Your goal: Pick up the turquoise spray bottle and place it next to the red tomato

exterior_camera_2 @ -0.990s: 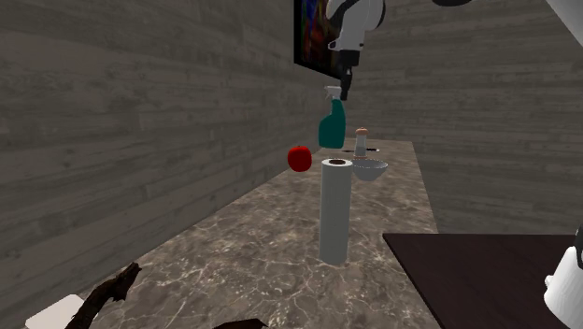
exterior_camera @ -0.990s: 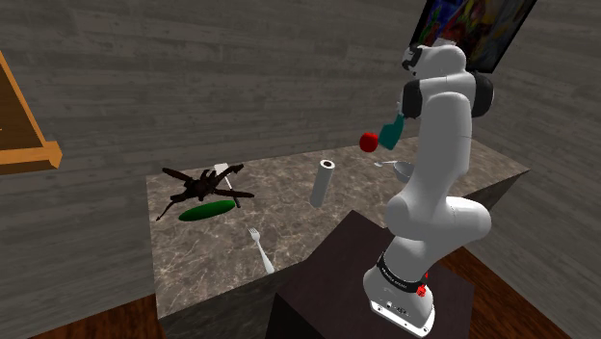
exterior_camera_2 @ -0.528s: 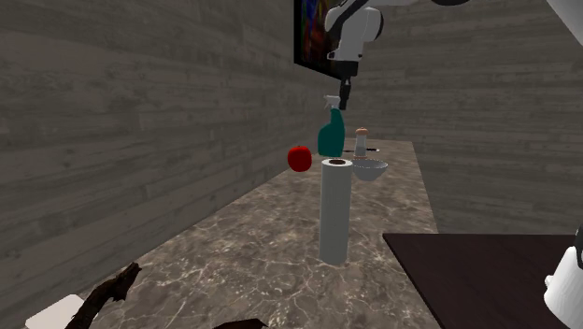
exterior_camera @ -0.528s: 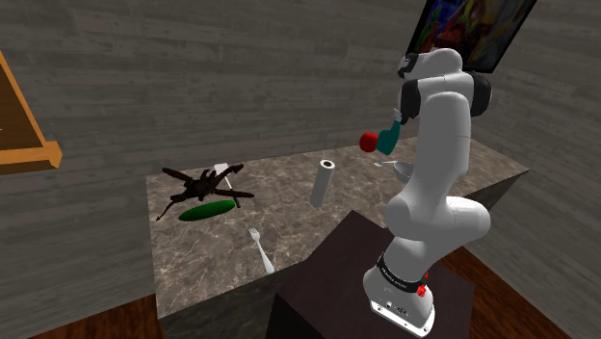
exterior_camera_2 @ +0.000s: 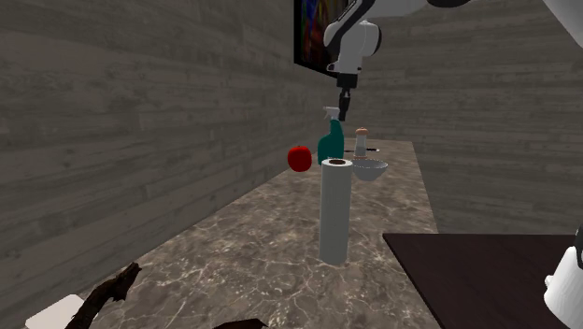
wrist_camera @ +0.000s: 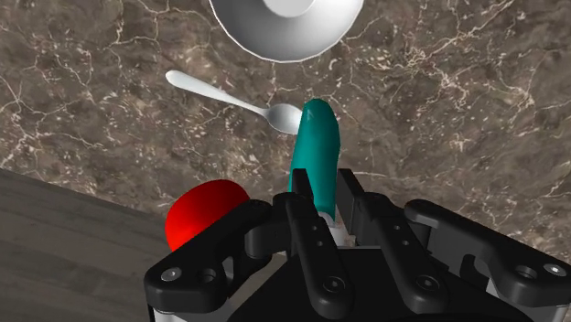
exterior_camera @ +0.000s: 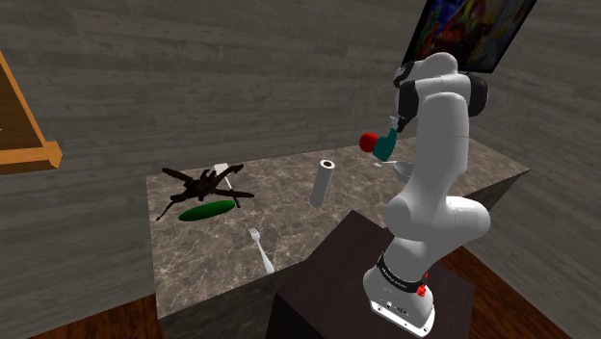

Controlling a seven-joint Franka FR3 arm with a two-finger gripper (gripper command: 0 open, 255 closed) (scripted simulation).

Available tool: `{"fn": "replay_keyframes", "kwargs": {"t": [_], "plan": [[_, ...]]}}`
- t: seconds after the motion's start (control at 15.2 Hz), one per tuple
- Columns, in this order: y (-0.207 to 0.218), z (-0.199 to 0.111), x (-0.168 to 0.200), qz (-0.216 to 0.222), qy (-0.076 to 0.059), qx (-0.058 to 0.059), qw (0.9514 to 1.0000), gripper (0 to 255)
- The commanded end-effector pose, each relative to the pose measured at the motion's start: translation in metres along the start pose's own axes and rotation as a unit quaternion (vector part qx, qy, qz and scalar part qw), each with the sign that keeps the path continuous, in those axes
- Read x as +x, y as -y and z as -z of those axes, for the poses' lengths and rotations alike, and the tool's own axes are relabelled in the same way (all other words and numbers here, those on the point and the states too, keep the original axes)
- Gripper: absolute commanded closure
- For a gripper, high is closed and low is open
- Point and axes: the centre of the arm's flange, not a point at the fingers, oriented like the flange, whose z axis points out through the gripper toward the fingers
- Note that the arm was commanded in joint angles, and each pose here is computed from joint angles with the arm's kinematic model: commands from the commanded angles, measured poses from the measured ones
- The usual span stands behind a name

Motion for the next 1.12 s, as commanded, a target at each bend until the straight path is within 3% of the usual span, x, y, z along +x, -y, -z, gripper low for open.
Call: {"fn": "replay_keyframes", "kwargs": {"t": [0.0,0.46,0.92,0.99,1.06], "plan": [[0.001,-0.010,-0.002,0.000,0.000,0.000,1.0000,255],[0.004,-0.046,-0.005,0.000,0.000,0.000,1.0000,255],[0.004,-0.046,-0.005,0.000,0.000,0.000,1.0000,255],[0.004,-0.046,-0.005,0.000,0.000,0.000,1.0000,0],[0.004,-0.046,-0.005,0.000,0.000,0.000,1.0000,0]]}}
